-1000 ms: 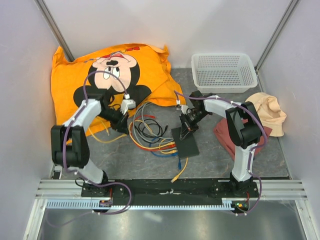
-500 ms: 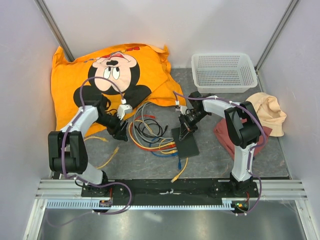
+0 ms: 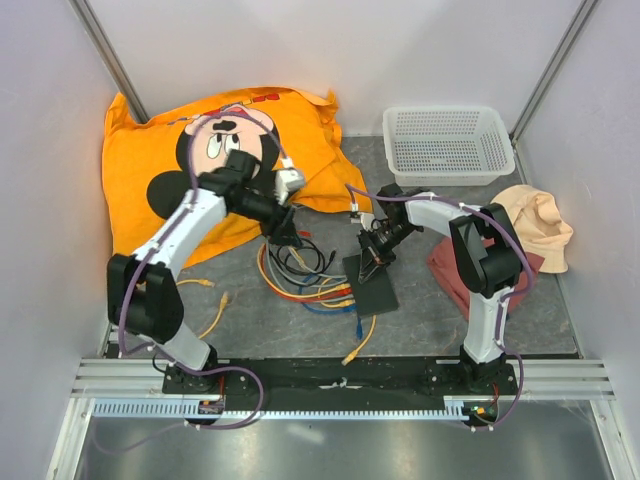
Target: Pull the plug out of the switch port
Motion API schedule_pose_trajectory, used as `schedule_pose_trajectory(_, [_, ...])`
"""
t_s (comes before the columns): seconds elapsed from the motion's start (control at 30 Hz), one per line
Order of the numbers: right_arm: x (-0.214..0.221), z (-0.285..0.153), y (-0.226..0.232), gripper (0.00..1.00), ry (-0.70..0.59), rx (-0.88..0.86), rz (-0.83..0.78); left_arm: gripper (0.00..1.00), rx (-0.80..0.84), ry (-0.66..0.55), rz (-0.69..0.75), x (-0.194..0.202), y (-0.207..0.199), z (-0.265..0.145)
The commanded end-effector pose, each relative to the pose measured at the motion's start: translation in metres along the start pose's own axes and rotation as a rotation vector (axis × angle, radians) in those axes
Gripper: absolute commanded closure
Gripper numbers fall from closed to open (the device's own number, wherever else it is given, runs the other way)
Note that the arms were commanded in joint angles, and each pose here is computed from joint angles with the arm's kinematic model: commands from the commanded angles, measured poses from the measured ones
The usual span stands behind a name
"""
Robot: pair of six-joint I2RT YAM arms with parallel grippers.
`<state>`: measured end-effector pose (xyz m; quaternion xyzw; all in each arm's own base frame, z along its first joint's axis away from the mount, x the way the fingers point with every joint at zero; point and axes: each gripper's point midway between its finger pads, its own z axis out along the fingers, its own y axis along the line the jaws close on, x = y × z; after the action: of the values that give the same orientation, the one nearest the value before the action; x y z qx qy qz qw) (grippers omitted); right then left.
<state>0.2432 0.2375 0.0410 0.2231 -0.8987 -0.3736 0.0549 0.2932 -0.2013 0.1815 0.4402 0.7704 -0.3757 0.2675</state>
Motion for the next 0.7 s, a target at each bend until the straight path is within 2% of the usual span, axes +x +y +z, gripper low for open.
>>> schedule_pose_trajectory(0.0, [0.016,0.027,-0.097,1.0,0.119,0.325,-0.067,0.42,0.174,0.071,-0.007,0.009,-0.048,0.058])
schedule_pose_trajectory(0.07, [0.021,0.029,-0.094,1.0,0.152,0.297,-0.016,0.44,0.213,0.087,-0.066,0.019,-0.061,0.072])
schedule_pose_trajectory(0.1, [0.021,0.028,-0.091,1.0,0.151,0.285,-0.008,0.44,0.246,0.059,-0.042,0.014,-0.069,0.08])
schedule_pose_trajectory(0.13, [0.02,0.027,-0.092,1.0,0.146,0.294,-0.009,0.44,0.254,0.077,-0.088,0.027,-0.072,0.087])
schedule_pose_trajectory(0.3, [0.016,0.014,-0.088,1.0,0.112,0.336,-0.009,0.47,0.152,0.018,-0.152,0.044,-0.05,0.112])
schedule_pose_trajectory(0.4, [0.027,0.008,-0.093,1.0,0.128,0.366,-0.02,0.44,0.144,-0.039,-0.28,0.034,-0.046,0.125])
schedule_pose_trajectory(0.43, [0.031,0.009,-0.095,1.0,0.138,0.369,-0.016,0.44,0.147,-0.046,-0.284,0.032,-0.044,0.129])
schedule_pose_trajectory(0.57, [0.038,0.015,-0.099,1.0,0.149,0.346,0.02,0.43,0.127,-0.028,-0.265,0.027,-0.037,0.147])
schedule_pose_trajectory(0.67, [0.032,0.013,-0.097,1.0,0.138,0.341,0.01,0.44,0.122,0.009,-0.318,0.031,-0.028,0.158])
